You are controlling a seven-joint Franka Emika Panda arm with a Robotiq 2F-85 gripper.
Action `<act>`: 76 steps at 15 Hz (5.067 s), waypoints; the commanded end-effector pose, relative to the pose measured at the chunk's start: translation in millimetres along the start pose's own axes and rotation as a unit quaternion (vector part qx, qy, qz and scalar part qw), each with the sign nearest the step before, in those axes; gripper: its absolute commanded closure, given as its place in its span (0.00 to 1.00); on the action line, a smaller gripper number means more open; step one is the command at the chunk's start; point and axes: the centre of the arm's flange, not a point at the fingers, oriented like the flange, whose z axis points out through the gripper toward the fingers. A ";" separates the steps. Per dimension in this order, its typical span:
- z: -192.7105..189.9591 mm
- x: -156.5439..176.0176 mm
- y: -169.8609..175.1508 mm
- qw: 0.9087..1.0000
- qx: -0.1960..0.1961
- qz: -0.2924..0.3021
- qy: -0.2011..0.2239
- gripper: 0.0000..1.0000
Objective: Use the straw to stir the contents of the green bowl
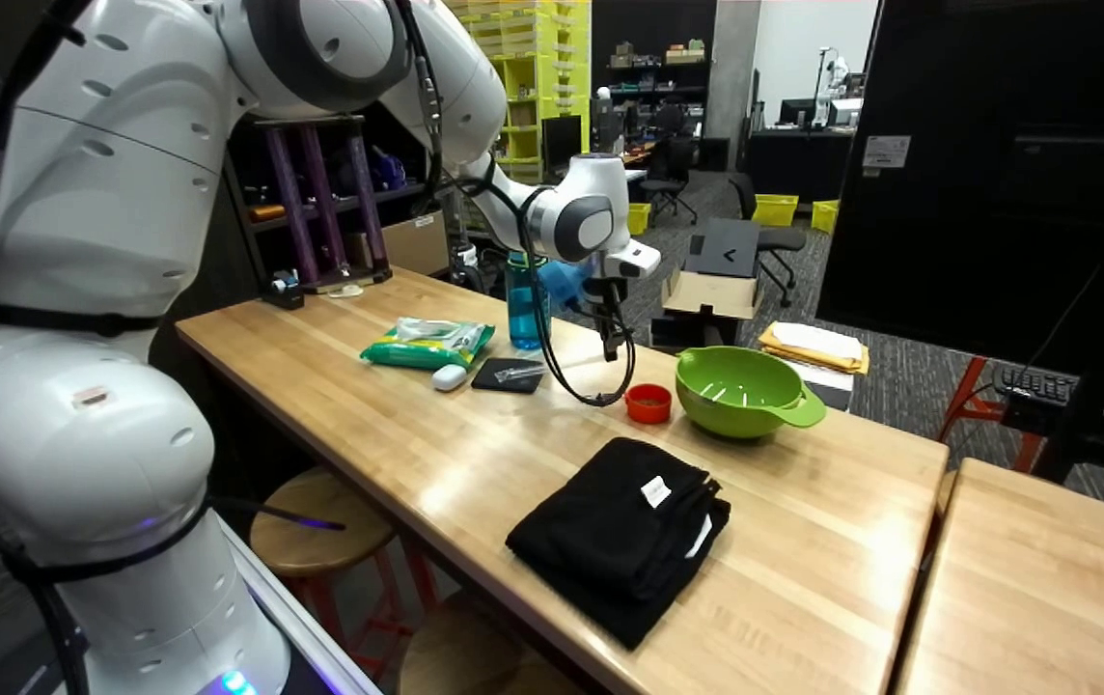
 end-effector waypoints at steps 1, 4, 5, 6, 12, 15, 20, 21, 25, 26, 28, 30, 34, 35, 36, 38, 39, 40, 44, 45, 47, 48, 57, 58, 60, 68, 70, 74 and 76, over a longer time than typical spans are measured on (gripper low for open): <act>-34.4 -6.6 9.6 1.000 -0.003 -0.015 0.021 0.99; -55.2 -2.7 12.7 0.999 -0.004 -0.034 0.042 0.99; -61.8 -1.4 13.3 0.998 -0.007 -0.040 0.050 0.99; -68.8 -0.2 14.7 0.997 -0.010 -0.046 0.059 0.99; -104.5 6.4 26.2 0.992 -0.015 -0.078 0.101 0.99; -120.4 11.4 33.4 0.989 -0.014 -0.093 0.114 0.99; -154.7 30.6 49.0 0.984 -0.019 -0.121 0.130 0.99; -161.5 35.4 52.4 0.983 -0.021 -0.128 0.131 0.99; -180.7 59.3 68.3 0.977 -0.031 -0.161 0.136 0.99; -184.2 66.4 72.0 0.975 -0.033 -0.171 0.140 0.99; -189.8 78.5 78.3 0.971 -0.036 -0.188 0.147 0.99; -193.6 87.6 81.6 0.966 -0.038 -0.201 0.156 0.99; -195.4 100.3 79.5 0.959 -0.041 -0.224 0.169 0.99; -195.4 103.7 77.7 0.957 -0.041 -0.230 0.173 0.99; -195.1 107.3 75.5 0.955 -0.041 -0.233 0.179 0.99; -194.1 115.1 71.4 0.952 -0.040 -0.237 0.190 0.99; -193.6 119.7 69.2 0.949 -0.041 -0.239 0.200 0.99; -192.5 123.8 67.7 0.948 -0.040 -0.240 0.206 0.99; -190.5 140.5 65.0 0.942 -0.039 -0.240 0.232 0.99; -189.5 144.2 65.5 0.941 -0.039 -0.239 0.237 0.99; -189.1 150.8 67.9 0.938 -0.039 -0.239 0.247 0.99; -188.8 154.0 69.5 0.937 -0.037 -0.240 0.250 0.99; -174.8 176.2 83.1 0.932 -0.031 -0.256 0.255 0.99; -172.8 179.2 83.7 0.931 -0.031 -0.257 0.257 0.99; -169.7 183.3 84.7 0.929 -0.032 -0.260 0.261 0.99; -159.3 197.5 86.2 0.921 -0.019 -0.264 0.286 0.99; -156.2 198.2 86.8 0.918 -0.020 -0.266 0.294 0.99; -143.9 195.8 88.3 0.911 -0.026 -0.270 0.312 0.99; -135.8 193.9 89.9 0.908 -0.028 -0.272 0.319 0.99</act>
